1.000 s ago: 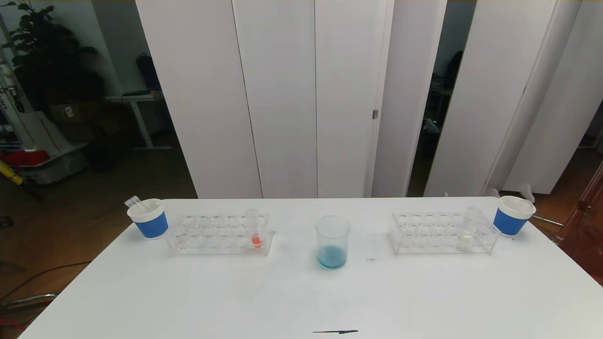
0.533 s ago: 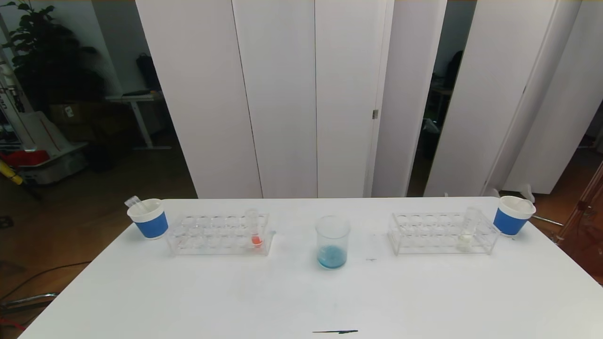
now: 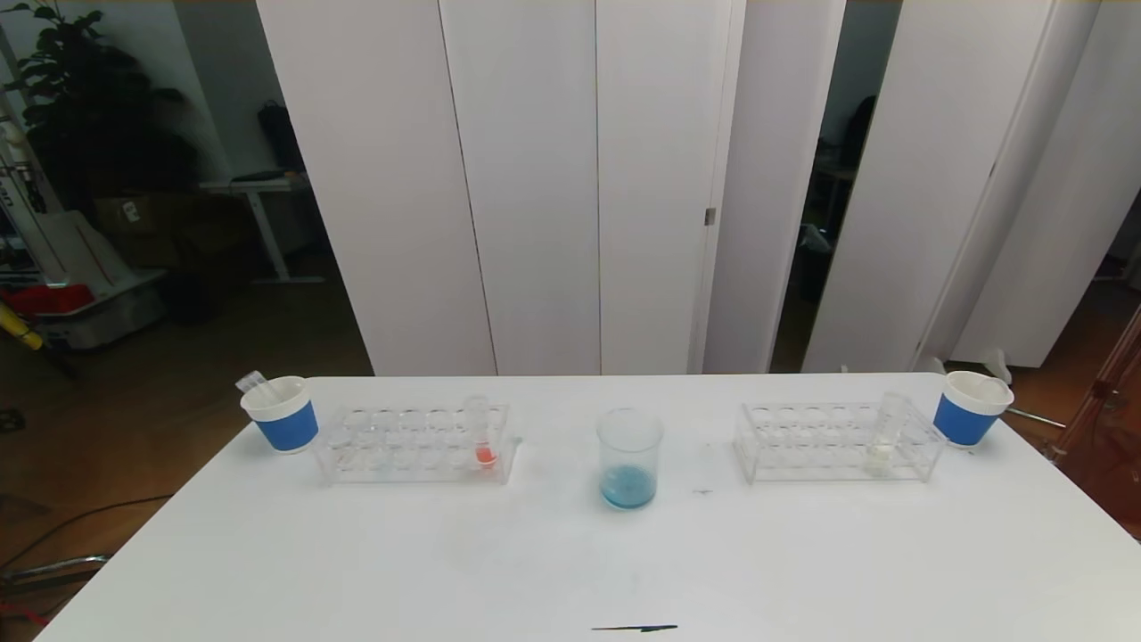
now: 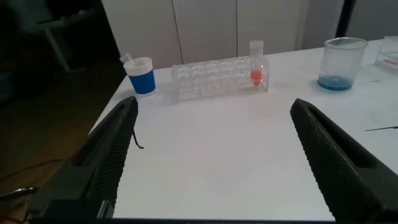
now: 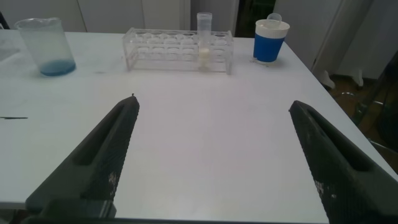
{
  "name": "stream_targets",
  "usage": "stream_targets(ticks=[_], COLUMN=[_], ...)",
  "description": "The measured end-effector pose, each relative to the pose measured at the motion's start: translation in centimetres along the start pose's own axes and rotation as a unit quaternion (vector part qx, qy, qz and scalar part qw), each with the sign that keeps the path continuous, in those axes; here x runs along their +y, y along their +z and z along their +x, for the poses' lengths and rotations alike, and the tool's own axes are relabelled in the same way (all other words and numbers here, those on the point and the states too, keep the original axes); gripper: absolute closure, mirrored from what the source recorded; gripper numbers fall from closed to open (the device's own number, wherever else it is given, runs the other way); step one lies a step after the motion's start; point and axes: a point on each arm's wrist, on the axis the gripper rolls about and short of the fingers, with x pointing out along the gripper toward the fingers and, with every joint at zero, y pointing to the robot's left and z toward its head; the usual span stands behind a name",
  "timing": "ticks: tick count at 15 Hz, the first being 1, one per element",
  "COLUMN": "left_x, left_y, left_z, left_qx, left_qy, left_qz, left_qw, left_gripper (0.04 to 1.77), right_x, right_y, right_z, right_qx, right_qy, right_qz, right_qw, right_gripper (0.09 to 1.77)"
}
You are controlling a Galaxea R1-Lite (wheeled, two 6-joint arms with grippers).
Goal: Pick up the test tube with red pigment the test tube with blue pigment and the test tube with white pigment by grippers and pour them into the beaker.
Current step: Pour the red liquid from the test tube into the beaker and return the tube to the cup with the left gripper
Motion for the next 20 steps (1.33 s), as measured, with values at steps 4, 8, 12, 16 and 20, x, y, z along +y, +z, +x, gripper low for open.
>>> stream_targets(ticks=[4, 8, 12, 16, 20], left_x=[0.6, 1.3, 1.5, 0.0, -3.0], left_y=[5.5, 11.2, 13.6, 12.2, 8.0], left_z=[0.8, 5.1, 12.2, 19.2, 23.4], left_qx=[-0.006, 0.006, 0.022, 0.042, 0.089], left_qy=[-0.003, -0.006, -0.024, -0.059, -0.098], left_qz=[-0.018, -0.057, -0.069, -0.074, -0.088], left_qw=[0.9998, 0.9983, 0.9971, 0.9946, 0.9873], left_gripper=[0.06, 0.06, 0.06, 0.06, 0.06], right_x=[0.0, 0.0, 0.0, 0.0, 0.0], right_y=[0.0, 0.0, 0.0, 0.0, 0.0], right_z=[0.0, 0.0, 0.0, 0.0, 0.0], right_qx=[0.0, 0.0, 0.0, 0.0, 0.0], right_qy=[0.0, 0.0, 0.0, 0.0, 0.0], right_qz=[0.0, 0.0, 0.0, 0.0, 0.0], right_qw=[1.0, 1.0, 1.0, 1.0, 1.0], right_gripper=[0.13, 0.13, 0.13, 0.13, 0.13])
